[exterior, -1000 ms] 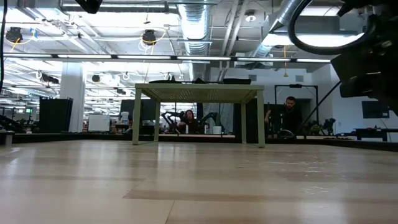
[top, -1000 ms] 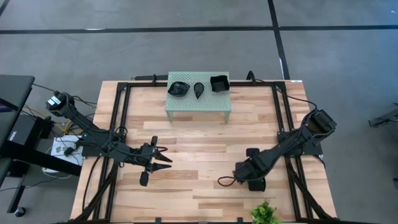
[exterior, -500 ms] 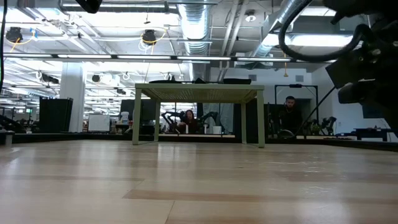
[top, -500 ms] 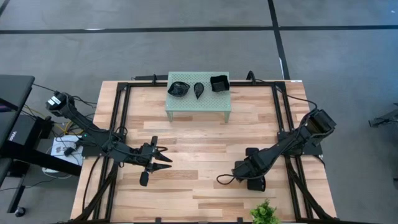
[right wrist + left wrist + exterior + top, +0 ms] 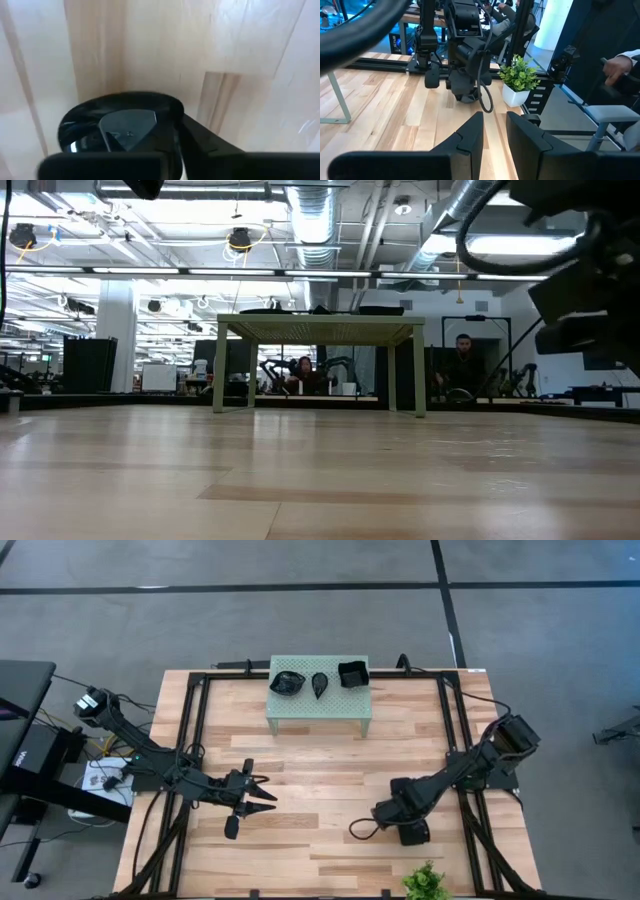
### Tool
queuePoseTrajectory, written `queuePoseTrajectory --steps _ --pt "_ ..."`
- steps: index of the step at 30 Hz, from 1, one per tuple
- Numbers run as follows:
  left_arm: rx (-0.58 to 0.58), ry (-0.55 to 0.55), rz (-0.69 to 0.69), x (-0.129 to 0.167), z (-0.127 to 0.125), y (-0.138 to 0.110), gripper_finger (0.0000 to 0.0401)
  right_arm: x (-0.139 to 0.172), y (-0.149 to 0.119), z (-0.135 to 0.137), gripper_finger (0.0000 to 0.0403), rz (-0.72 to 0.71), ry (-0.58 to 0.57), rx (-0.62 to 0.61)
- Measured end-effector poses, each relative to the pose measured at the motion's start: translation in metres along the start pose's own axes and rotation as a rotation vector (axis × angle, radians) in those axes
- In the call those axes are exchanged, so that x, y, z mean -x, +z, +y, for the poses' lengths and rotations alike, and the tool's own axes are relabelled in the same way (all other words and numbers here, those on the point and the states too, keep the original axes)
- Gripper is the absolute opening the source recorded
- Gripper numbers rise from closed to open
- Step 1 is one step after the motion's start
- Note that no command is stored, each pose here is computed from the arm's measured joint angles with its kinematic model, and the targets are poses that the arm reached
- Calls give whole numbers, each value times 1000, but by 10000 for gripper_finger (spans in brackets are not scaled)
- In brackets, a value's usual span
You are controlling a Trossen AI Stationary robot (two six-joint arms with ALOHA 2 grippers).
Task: Pick & Place Mini shaped plates
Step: Stack the bottom right leaf-shaped plate on top of the other leaf-shaped plate
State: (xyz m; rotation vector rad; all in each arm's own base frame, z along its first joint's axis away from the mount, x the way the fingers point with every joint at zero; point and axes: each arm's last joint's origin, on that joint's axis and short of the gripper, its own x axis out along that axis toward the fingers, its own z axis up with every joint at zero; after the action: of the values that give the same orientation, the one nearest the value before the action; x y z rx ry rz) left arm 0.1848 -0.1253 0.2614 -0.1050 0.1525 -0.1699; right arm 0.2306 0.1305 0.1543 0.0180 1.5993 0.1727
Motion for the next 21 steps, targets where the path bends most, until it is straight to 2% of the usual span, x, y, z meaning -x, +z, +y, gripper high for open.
queuePoseTrajectory --steps 2,5,9,13,17,21 --pt "1 0 -2 0 0 0 85 4 5 -3 7 -18 5 -1" --pt "4 -2 -9 0 0 1 85 13 14 -8 18 -53 3 -5" --pt "10 -5 -26 0 0 3 85 32 29 -16 17 -103 -18 62" --pt "-7 -9 -50 0 -1 5 85 59 46 -26 2 -184 -115 181" --pt "-18 -1 -75 -1 1 8 85 89 67 -33 7 -329 -233 268" --pt "-9 25 -81 -3 6 10 85 109 79 -40 2 -422 -253 315"
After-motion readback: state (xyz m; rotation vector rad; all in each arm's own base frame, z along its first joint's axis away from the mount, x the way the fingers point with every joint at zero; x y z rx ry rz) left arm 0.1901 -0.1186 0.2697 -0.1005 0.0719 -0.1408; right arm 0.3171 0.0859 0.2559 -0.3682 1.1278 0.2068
